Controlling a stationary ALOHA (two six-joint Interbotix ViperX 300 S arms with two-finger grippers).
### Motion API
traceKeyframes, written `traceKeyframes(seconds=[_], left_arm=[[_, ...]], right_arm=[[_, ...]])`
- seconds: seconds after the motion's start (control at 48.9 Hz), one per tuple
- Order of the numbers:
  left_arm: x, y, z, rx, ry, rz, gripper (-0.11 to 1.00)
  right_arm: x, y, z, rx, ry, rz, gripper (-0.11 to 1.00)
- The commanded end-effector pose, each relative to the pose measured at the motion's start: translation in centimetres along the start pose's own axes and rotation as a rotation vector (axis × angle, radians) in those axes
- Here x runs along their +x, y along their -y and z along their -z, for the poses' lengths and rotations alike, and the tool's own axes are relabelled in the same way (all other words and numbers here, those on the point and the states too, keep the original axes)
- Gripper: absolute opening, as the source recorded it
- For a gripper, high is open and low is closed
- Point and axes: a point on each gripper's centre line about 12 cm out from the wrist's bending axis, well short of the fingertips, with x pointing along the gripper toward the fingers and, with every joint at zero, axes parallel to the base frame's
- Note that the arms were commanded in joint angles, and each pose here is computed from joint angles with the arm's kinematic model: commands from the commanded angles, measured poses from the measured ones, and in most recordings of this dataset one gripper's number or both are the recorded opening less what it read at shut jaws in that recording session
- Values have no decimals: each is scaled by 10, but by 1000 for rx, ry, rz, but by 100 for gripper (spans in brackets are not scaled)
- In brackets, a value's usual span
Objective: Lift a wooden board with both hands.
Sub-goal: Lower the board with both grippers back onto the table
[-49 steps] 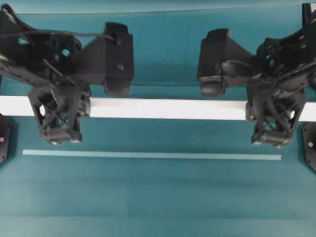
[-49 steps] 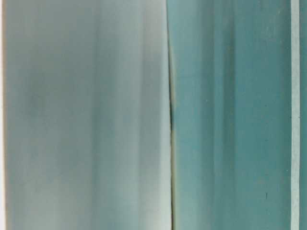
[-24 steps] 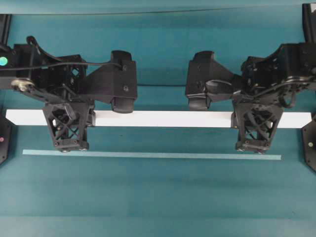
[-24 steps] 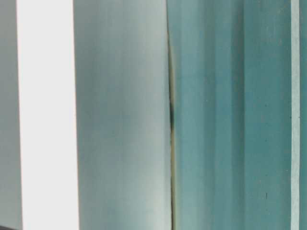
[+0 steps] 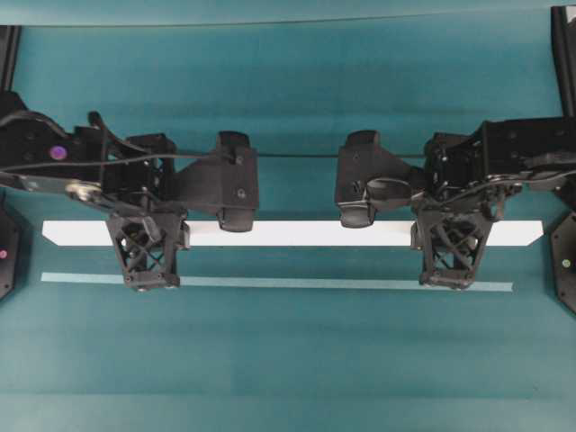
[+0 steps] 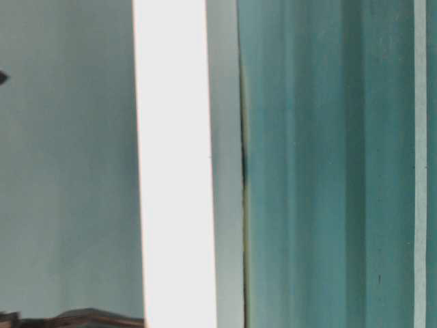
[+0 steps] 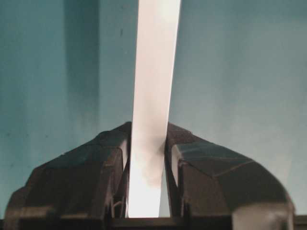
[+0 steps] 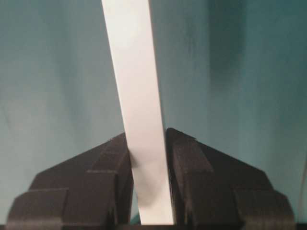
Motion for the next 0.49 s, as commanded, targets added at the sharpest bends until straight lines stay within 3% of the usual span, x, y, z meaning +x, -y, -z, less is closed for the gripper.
traceKeyframes(seconds=[0.0, 0.471], left_arm=[[1, 1, -4, 0, 28, 0, 17], [47, 1, 12, 4, 25, 3, 17]], right_arm=[[8, 0, -1, -5, 14, -4, 21], [48, -3, 3, -16, 11, -6, 21]])
